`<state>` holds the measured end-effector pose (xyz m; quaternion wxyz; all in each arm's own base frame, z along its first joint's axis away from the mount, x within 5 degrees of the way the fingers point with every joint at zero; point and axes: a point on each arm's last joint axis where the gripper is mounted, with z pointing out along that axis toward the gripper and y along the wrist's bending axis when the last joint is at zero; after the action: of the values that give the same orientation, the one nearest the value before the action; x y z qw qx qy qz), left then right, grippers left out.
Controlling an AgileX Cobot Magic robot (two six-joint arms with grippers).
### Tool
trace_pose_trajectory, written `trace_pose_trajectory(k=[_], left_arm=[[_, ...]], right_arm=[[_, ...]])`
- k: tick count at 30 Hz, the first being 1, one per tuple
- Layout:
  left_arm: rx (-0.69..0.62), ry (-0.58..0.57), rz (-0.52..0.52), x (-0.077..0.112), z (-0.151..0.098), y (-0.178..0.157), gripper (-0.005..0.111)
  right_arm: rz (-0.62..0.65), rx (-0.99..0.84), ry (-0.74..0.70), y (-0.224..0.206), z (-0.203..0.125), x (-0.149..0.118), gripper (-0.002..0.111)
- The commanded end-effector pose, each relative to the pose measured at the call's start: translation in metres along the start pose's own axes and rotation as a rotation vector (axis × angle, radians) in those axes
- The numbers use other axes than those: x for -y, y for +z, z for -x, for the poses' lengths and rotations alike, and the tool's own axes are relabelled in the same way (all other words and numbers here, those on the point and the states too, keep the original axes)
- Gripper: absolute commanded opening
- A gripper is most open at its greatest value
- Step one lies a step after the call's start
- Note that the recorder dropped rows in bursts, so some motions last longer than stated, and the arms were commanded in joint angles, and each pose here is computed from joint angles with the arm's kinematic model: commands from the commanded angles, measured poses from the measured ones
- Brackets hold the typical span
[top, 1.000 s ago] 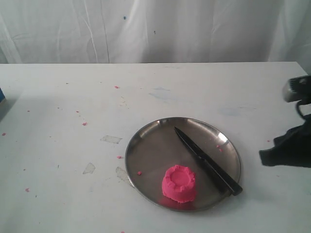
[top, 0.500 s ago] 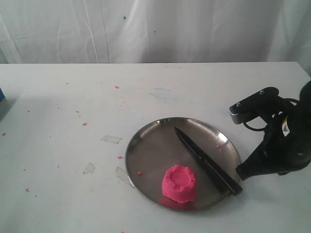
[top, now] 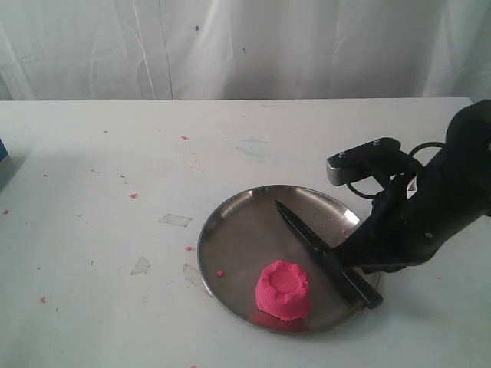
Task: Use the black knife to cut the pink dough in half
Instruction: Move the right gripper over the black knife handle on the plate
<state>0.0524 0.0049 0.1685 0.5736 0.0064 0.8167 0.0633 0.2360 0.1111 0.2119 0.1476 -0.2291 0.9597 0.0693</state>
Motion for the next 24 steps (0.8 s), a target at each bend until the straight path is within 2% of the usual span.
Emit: trace_pose_trajectory(k=[1,2,4,11,24], left_arm=[[0.009,-0.010,0.001,0.000,0.000,0.000,0.000],[0.009,-0.010,0.001,0.000,0.000,0.000,0.000],[0.009,-0.010,0.001,0.000,0.000,0.000,0.000],[0.009,-0.010,0.001,0.000,0.000,0.000,0.000],[0.009,-0.010,0.001,0.000,0.000,0.000,0.000]], right_arm=[[0.019,-0.027,-0.020,0.012,0.003,-0.001,0.023],[0.017,-0.028,-0.018,0.018,0.005,0.000,0.032],[0.007,0.005,-0.017,0.025,0.009,0.001,0.041],[-0.027,0.076,-0.088,0.046,0.020,0.006,0.041],[-0.015,0.029,-0.051,0.070,0.019,0.007,0.041]])
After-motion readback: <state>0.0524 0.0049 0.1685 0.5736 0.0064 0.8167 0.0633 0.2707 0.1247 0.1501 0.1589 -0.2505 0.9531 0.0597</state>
